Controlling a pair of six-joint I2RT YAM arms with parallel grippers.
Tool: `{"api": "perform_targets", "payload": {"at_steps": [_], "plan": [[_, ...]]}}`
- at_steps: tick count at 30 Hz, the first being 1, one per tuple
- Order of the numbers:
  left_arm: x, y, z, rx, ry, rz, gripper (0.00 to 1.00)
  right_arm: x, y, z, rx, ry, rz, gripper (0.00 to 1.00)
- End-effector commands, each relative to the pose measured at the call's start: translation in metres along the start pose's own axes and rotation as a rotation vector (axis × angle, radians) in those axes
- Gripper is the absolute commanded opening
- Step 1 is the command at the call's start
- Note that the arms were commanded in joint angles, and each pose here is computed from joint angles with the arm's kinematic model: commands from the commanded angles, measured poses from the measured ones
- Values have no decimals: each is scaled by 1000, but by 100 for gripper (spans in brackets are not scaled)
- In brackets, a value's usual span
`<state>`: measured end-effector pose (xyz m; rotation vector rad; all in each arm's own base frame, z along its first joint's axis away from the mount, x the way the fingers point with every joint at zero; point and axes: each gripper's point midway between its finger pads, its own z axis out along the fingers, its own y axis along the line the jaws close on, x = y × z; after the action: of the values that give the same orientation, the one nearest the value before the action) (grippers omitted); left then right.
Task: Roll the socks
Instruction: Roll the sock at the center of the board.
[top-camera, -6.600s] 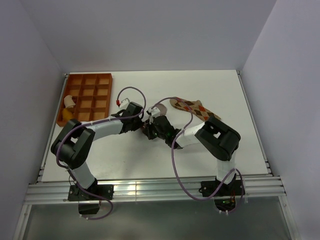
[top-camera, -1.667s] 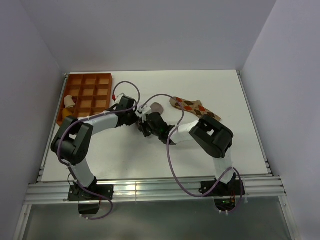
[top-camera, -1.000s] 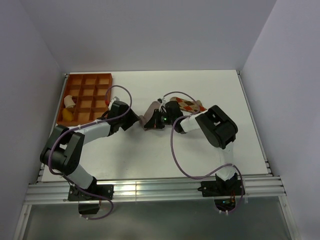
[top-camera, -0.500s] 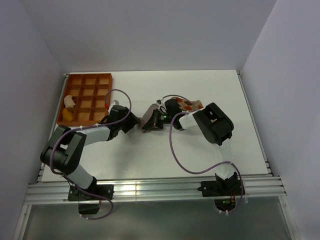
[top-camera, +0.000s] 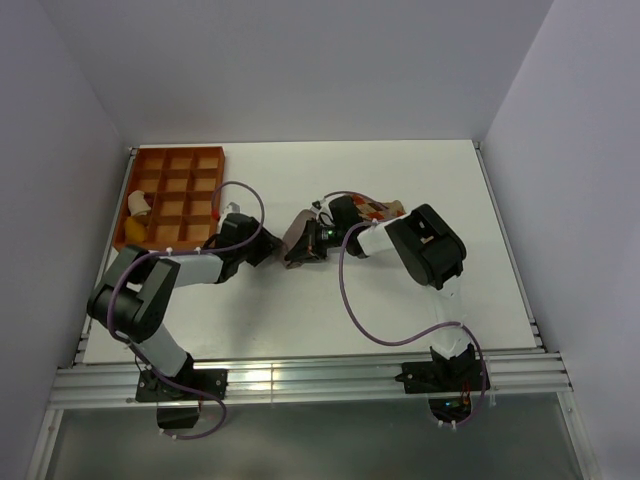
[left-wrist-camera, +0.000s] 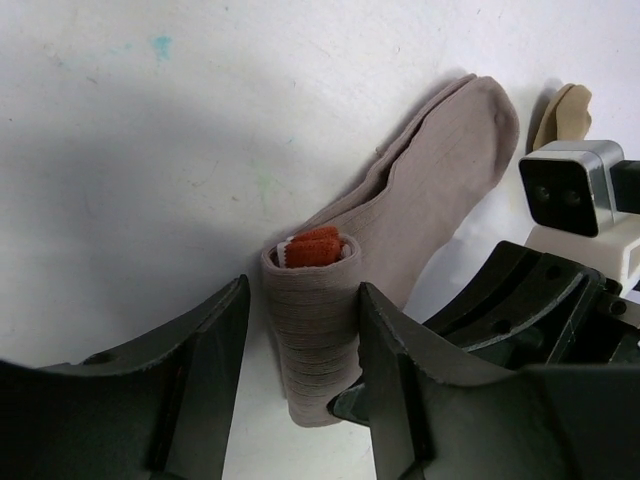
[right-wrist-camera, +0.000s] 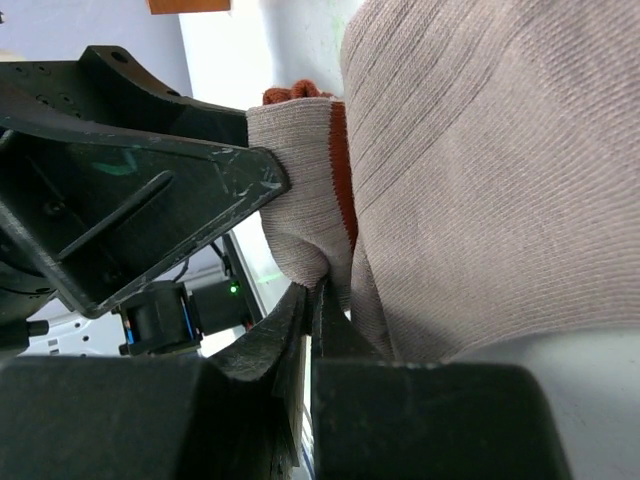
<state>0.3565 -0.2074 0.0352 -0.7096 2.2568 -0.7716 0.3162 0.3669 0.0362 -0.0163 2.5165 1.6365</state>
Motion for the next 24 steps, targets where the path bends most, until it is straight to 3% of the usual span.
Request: {"api": "perform_targets", "payload": {"at_steps": [1,6,9,10,13,17,24], "plan": [[5,8,2,-10,13,-12,52,-7,0,0,1,5,-4,1],[8,12,4,-35,27,-3,39,-8,-6,-1,28,3,-4,2],[7,12,5,-40,30,2,26,-13,-5,-4,57,-16,-51,4],[8,13,5,-48,35,3,18,-17,-1,-7,66,-36,-88,5],[7,10,5,-51,39,21,4,-24,-2,-12,118,-64,-168,14],[2,13,4,-92,31,44,0,-36,16,-32,166,-151,-334,34],[-5,2,3,-119,28,109,0,-43,38,-59,318,-320,-752,47]]}}
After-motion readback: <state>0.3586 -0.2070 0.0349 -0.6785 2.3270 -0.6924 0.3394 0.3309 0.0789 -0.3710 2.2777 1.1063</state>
